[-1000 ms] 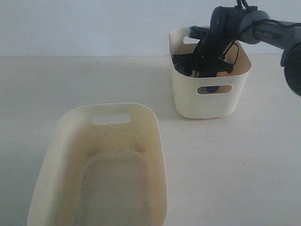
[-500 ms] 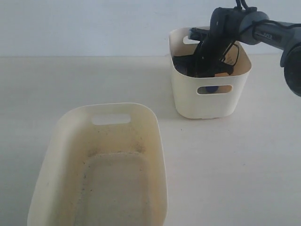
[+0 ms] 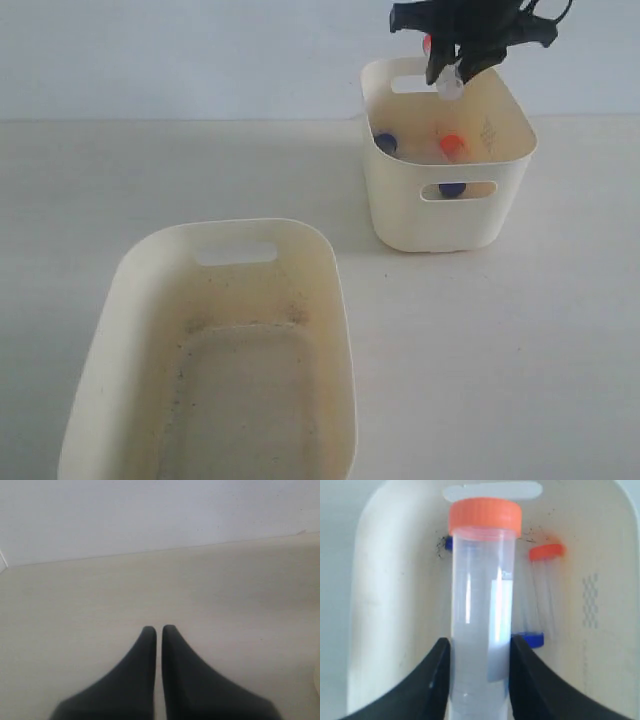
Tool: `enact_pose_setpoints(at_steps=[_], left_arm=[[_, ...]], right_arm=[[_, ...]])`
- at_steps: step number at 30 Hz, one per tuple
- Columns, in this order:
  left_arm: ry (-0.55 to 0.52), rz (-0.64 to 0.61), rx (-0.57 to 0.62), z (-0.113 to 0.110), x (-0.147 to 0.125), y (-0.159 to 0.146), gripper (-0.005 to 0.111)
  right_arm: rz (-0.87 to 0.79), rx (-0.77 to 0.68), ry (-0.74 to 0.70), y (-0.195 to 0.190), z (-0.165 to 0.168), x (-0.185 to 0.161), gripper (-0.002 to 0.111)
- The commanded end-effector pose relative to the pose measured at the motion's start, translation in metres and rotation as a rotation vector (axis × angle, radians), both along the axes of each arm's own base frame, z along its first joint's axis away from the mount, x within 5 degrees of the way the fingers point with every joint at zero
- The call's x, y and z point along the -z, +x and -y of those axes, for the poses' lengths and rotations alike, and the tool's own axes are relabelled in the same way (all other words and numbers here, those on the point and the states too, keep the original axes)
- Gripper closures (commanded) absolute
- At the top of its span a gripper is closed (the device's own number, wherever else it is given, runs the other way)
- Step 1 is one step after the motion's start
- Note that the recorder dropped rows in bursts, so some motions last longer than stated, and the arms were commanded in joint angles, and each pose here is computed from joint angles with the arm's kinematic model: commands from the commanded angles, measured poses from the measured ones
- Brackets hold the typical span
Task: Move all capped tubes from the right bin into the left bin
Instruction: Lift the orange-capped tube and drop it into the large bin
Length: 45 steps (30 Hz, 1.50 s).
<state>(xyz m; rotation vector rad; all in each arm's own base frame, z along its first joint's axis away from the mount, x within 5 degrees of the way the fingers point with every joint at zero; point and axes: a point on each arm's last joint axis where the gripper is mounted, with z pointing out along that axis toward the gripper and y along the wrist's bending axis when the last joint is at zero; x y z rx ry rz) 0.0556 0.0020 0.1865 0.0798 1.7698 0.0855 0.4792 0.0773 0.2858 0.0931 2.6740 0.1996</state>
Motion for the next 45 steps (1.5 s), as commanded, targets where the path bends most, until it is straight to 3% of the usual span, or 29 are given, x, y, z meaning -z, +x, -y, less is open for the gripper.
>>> enact_pose_setpoints(at_steps=[1, 6, 9, 16, 22, 24, 27, 30, 32, 34, 35, 36, 37, 39, 42, 45], left_arm=[[-0.018, 0.021, -0.001, 0.000, -0.003, 0.000, 0.102], [-0.018, 0.021, -0.001, 0.000, -0.003, 0.000, 0.102], [-0.018, 0.021, -0.001, 0.000, -0.003, 0.000, 0.102], [-0.018, 0.021, -0.001, 0.000, -0.003, 0.000, 0.102], [-0.018, 0.021, -0.001, 0.000, -0.003, 0.000, 0.102], [-0.018, 0.021, -0.001, 0.000, -0.003, 0.000, 0.102], [-0.018, 0.021, -0.001, 0.000, -0.003, 0.000, 0.102], [-0.018, 0.021, -0.001, 0.000, -0.003, 0.000, 0.102], [-0.018, 0.021, -0.001, 0.000, -0.003, 0.000, 0.102], [-0.018, 0.021, -0.001, 0.000, -0.003, 0.000, 0.102], [-0.018, 0.021, -0.001, 0.000, -0.003, 0.000, 0.102], [-0.018, 0.021, -0.001, 0.000, -0.003, 0.000, 0.102], [-0.018, 0.021, -0.001, 0.000, -0.003, 0.000, 0.102], [-0.018, 0.021, -0.001, 0.000, -0.003, 0.000, 0.102], [-0.018, 0.021, -0.001, 0.000, -0.003, 0.000, 0.102], [-0.018, 0.021, -0.001, 0.000, -0.003, 0.000, 0.102]], right_arm=[[0.015, -0.025, 0.014, -0.041, 0.004, -0.044, 0.108], [0.095, -0.147, 0.092, -0.139, -0.028, -0.058, 0.108], [0.182, -0.242, 0.264, -0.204, -0.069, -0.048, 0.108], [0.178, -0.333, 0.408, -0.271, -0.126, 0.000, 0.108], [0.226, -0.402, 0.471, -0.291, -0.151, -0.001, 0.106], [0.229, -0.408, 0.473, -0.292, -0.153, 0.000, 0.099], [0.217, -0.406, 0.460, -0.289, -0.156, 0.006, 0.076], [0.191, -0.403, 0.443, -0.287, -0.159, 0.015, 0.041], [0.174, -0.399, 0.435, -0.285, -0.161, 0.020, 0.031], [0.160, -0.402, 0.422, -0.285, -0.162, 0.024, 0.042], [0.194, -0.400, 0.419, -0.280, -0.160, 0.021, 0.060], [0.214, -0.395, 0.419, -0.277, -0.157, 0.018, 0.067], [0.268, -0.388, 0.387, -0.262, -0.148, 0.005, 0.086], [0.286, -0.388, 0.264, -0.237, -0.127, -0.014, 0.108], [0.299, -0.218, 0.173, -0.179, -0.074, -0.038, 0.108], [0.238, -0.131, 0.116, -0.132, -0.040, -0.035, 0.108]])
